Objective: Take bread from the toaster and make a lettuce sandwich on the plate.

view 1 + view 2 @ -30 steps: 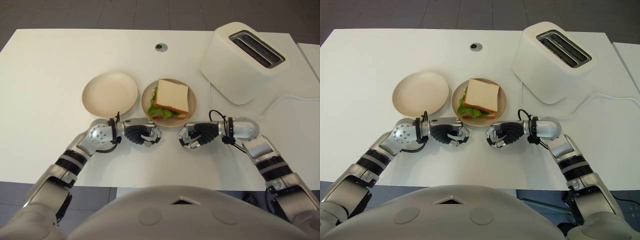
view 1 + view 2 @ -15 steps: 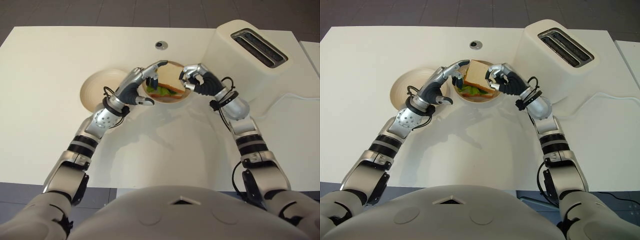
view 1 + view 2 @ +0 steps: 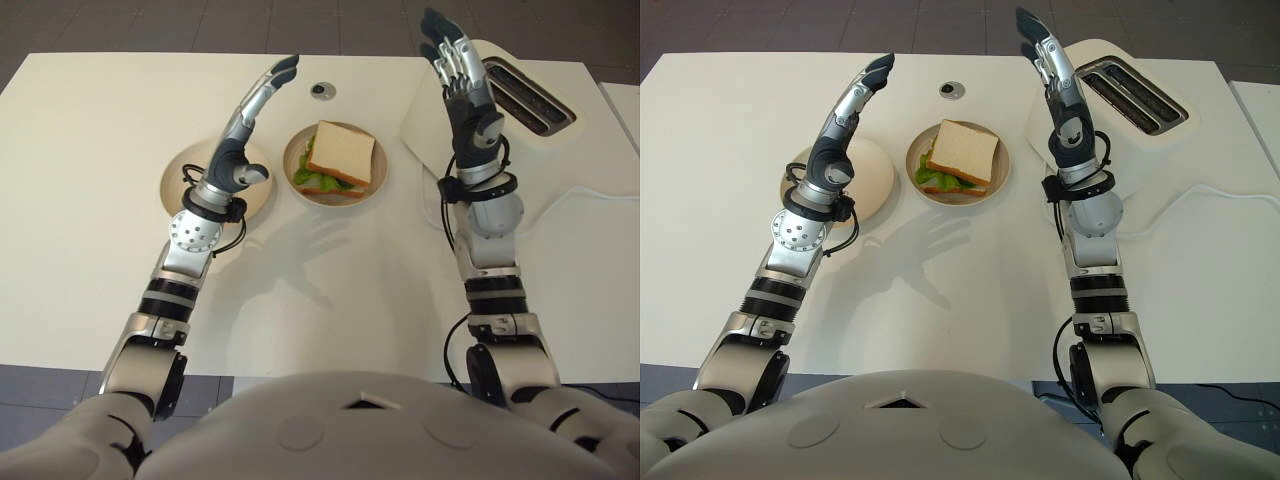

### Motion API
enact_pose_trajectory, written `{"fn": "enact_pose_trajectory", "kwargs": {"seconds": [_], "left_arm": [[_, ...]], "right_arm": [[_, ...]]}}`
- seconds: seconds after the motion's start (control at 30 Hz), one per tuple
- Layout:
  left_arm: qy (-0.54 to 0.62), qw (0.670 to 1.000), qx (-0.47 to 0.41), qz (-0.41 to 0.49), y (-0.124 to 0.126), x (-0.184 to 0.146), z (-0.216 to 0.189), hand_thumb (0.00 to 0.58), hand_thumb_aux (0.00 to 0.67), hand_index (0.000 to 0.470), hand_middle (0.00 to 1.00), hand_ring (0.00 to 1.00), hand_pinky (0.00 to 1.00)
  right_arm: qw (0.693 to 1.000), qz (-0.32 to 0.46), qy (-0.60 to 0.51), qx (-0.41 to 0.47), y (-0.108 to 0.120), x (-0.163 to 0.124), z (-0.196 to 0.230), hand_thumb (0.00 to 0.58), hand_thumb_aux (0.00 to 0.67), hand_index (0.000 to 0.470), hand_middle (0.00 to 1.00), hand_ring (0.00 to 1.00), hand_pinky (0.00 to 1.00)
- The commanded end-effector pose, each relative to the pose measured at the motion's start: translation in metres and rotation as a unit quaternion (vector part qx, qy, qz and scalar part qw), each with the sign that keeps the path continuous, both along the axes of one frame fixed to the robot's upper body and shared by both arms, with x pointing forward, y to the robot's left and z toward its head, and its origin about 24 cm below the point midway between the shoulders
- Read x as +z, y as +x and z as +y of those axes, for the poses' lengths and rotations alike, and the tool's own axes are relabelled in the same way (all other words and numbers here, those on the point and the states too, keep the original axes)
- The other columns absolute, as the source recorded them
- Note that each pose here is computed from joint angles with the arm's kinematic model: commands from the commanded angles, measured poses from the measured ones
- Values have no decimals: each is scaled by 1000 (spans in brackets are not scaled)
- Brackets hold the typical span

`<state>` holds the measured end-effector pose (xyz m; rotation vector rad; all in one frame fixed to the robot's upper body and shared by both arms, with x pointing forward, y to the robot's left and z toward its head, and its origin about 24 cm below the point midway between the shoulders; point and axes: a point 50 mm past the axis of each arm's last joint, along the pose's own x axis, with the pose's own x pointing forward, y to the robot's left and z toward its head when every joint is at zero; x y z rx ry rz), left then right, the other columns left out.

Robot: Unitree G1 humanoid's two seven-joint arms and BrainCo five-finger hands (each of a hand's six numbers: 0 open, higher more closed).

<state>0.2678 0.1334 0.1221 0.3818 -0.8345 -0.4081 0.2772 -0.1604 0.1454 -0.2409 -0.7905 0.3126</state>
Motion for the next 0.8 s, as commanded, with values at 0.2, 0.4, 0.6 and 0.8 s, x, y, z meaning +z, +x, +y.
{"fn": "enact_pose_trajectory", "kwargs": {"seconds": [0.2,0.4,0.6,0.8], "left_arm": [[22,1000,8,1,4,-5,-1,0,0,0,0,0,0],[22,1000,6,0,3,-5,-4,0,0,0,0,0,0],[25,1000,-6,-8,0,-5,-12,0,0,0,0,0,0],[9,1000,-8,-10,-2,0,-10,0,0,0,0,0,0]], "right_arm": [[999,20,-29,14,-1,-9,4,0,0,0,0,0,0],[999,22,-36,15,1,-9,5,0,0,0,0,0,0],[999,28,-40,17,2,-11,6,0,0,0,0,0,0],[998,28,-42,23,2,-12,10,0,0,0,0,0,0]]}}
